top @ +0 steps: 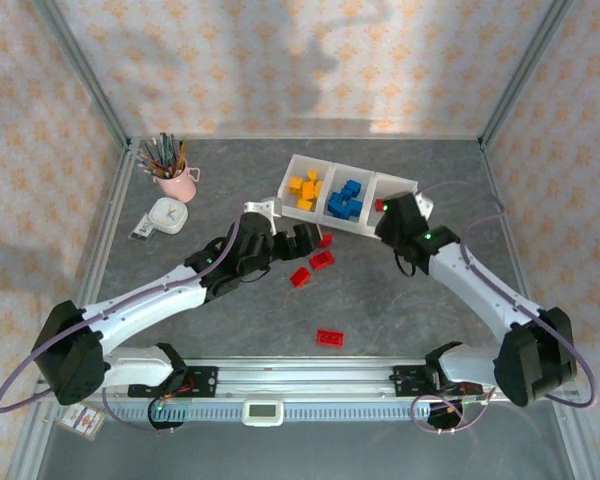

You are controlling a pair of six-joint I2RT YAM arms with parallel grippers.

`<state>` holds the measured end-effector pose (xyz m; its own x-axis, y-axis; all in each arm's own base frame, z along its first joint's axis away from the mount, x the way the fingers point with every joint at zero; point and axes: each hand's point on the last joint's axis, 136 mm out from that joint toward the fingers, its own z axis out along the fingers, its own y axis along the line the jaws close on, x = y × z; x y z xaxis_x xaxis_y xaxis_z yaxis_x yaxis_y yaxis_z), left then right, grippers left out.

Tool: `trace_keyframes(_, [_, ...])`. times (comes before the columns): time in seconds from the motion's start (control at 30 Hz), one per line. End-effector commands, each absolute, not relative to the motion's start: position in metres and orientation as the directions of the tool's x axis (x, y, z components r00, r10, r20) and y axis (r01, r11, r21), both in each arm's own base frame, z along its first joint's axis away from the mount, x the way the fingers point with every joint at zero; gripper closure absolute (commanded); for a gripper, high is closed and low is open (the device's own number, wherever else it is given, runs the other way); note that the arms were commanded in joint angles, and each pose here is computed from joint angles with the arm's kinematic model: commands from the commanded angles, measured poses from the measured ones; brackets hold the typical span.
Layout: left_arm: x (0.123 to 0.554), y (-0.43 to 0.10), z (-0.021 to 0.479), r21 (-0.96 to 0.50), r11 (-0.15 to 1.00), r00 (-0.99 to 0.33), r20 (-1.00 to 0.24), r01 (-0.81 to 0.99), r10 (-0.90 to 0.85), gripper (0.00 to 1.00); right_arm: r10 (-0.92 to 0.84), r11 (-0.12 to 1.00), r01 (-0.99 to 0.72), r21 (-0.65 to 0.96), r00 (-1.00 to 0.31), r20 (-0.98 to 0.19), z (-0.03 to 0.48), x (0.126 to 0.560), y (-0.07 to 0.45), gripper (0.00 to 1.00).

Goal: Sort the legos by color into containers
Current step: Place the lego in the container, then pick up the lego from the center of the table.

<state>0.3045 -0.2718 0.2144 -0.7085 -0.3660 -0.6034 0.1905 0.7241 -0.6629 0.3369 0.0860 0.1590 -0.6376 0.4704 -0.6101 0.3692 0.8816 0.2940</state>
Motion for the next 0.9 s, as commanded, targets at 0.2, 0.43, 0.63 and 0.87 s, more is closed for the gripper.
trace_keyframes(0.2, [0.327, -0.285, 0.224, -0.636, 0.742, -0.686, -0.638, 0.213, -0.350, 0.01, 0.396, 0.916, 0.320, 0.242, -0.630, -0.668, 0.159, 0.434, 0.082, 0.57])
trace_keyframes(0.43, [0.336, -0.284, 0.226, -0.635, 0.743, -0.684, -0.638, 0.210, -0.353, 0.01, 0.380, 0.919, 0.350, 0.183, -0.663, -0.645, 0.130, 0.470, 0.074, 0.53])
trace_keyframes(0.63, [0.338, -0.279, 0.231, -0.646, 0.735, -0.680, -0.634, 0.204, -0.369, 0.01, 0.366, 0.924, 0.338, 0.177, -0.655, -0.661, 0.142, 0.472, 0.073, 0.44])
trace_keyframes(0.87, [0.337, -0.271, 0.245, -0.662, 0.720, -0.659, -0.639, 0.209, -0.396, 0.01, 0.352, 0.934, 0.294, 0.203, -0.656, -0.668, 0.163, 0.453, 0.082, 0.41])
